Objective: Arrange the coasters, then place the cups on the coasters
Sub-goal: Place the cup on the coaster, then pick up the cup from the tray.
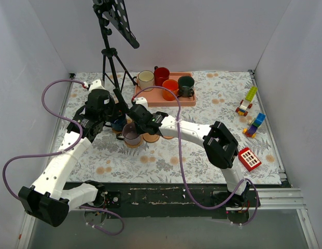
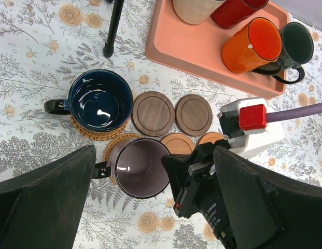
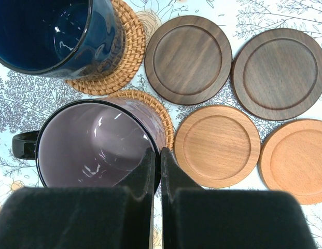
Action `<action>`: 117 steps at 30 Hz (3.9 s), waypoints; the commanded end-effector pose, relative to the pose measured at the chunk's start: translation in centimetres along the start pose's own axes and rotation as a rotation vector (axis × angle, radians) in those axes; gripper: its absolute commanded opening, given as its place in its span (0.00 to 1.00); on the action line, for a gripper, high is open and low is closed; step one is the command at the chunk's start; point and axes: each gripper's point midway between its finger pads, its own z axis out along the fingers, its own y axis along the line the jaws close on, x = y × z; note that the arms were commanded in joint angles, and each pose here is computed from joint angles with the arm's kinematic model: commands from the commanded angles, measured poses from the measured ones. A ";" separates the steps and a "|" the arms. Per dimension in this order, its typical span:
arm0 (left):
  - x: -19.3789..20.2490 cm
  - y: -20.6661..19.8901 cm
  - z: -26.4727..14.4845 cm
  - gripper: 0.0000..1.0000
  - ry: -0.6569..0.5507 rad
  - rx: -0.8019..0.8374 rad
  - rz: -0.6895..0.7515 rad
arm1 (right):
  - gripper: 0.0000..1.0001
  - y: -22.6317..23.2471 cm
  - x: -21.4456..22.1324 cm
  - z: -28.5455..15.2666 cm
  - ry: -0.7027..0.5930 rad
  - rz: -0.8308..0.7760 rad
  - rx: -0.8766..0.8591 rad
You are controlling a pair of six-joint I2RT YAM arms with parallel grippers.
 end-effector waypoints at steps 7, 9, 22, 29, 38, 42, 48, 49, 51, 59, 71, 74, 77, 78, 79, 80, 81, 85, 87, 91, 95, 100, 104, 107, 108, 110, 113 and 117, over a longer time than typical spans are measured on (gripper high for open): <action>-0.6 0.0 -0.8 0.98 -0.029 0.014 -0.002 | 0.01 1.9 -4.8 -1.4 -0.147 0.036 -0.046; -0.6 0.0 -0.8 0.98 -0.028 0.016 -0.002 | 0.01 1.9 -4.8 -1.4 -0.143 0.032 -0.045; -0.6 0.0 -0.8 0.98 -0.027 0.015 -0.002 | 0.08 2.2 -5.2 -1.4 -0.136 0.016 -0.049; -0.5 0.1 -0.8 0.98 -0.026 0.014 -0.002 | 0.14 2.3 -5.1 -1.6 -0.132 0.009 -0.048; -0.5 0.1 -0.7 0.98 -0.025 0.013 -0.001 | 0.25 2.4 -5.6 -1.8 -0.139 0.008 -0.053; -0.4 0.1 -0.7 0.98 -0.023 0.010 0.000 | 0.30 2.7 -6.1 -2.2 -0.149 0.016 -0.069; -0.5 0.1 -0.7 0.98 -0.027 0.007 0.000 | 0.40 2.9 -6.7 -2.8 -0.168 0.024 -0.082; -0.7 0.2 -0.8 0.98 -0.032 0.002 -0.003 | 0.43 2.9 -6.8 -2.9 -0.173 0.023 -0.083; -1.3 0.5 -1.1 0.98 -0.052 -0.020 -0.008 | 0.56 3.0 -7.5 -3.4 -0.189 0.023 -0.092; -2.7 1.2 -1.7 0.98 -0.099 -0.068 -0.016 | 0.66 2.8 -10.2 -6.1 -0.294 0.020 -0.108; -3.3 0.1 -1.0 0.98 -0.084 -0.047 0.003 | 0.75 -4.2 -13.4 -11.5 -0.389 0.077 -0.005; -3.4 -0.7 -0.2 0.98 -0.061 -0.040 0.001 | 0.73 -8.9 -13.9 -13.3 -0.414 0.176 0.018; -3.5 -1.5 0.7 0.97 -0.041 -0.034 -0.005 | 0.72 -12.6 -14.0 -15.0 -0.445 0.238 0.037; -3.5 -1.8 1.0 0.96 -0.034 -0.031 -0.008 | 0.71 -13.7 -13.9 -15.2 -0.452 0.248 0.046; -3.4 -2.0 1.5 0.95 -0.022 -0.032 -0.010 | 0.71 -14.7 -13.8 -15.7 -0.459 0.254 0.055; -3.5 -2.4 1.9 0.93 -0.017 -0.027 -0.012 | 0.70 -15.6 -13.9 -16.2 -0.466 0.259 0.063; -3.5 -2.7 2.4 0.91 -0.008 -0.024 -0.014 | 0.70 -16.3 -13.8 -16.7 -0.471 0.266 0.072; -3.0 -3.9 5.2 0.79 0.036 -0.034 -0.042 | 0.69 -18.2 -13.7 -18.2 -0.494 0.263 0.104; -2.7 -4.6 6.6 0.70 0.055 -0.035 -0.058 | 0.69 -18.7 -13.6 -18.9 -0.502 0.258 0.110; -3.2 -6.1 9.2 0.67 0.040 -0.037 -0.091 | 0.68 -19.0 -13.9 -19.8 -0.517 0.240 0.113; -2.9 -6.9 12.4 0.70 0.025 -0.065 -0.188 | 0.68 -19.1 -14.7 -20.4 -0.535 0.233 0.103; -2.7 -6.5 15.4 0.69 -0.071 -0.124 -0.470 | 0.68 -18.6 -15.8 -21.1 -0.550 0.203 0.074; -3.3 -6.4 18.1 0.68 -0.148 -0.157 -0.562 | 0.68 -19.2 -16.7 -22.0 -0.580 0.161 0.100; -4.1 -7.2 20.5 0.67 -0.177 -0.166 -0.581 | 0.68 -20.1 -17.2 -22.8 -0.597 0.134 0.128; -4.1 -7.4 21.3 0.67 -0.174 -0.173 -0.595 | 0.68 -20.5 -17.5 -23.0 -0.605 0.128 0.138; -3.4 -7.9 23.0 0.67 -0.151 -0.190 -0.611 | 0.69 -20.9 -17.8 -23.4 -0.611 0.108 0.147; -3.2 -8.2 24.6 0.66 -0.149 -0.203 -0.649 | 0.69 -21.5 -18.3 -24.0 -0.613 0.071 0.174; -2.5 -7.5 26.2 0.65 -0.162 -0.253 -0.664 | 0.70 -22.7 -19.0 -25.0 -0.627 0.020 0.224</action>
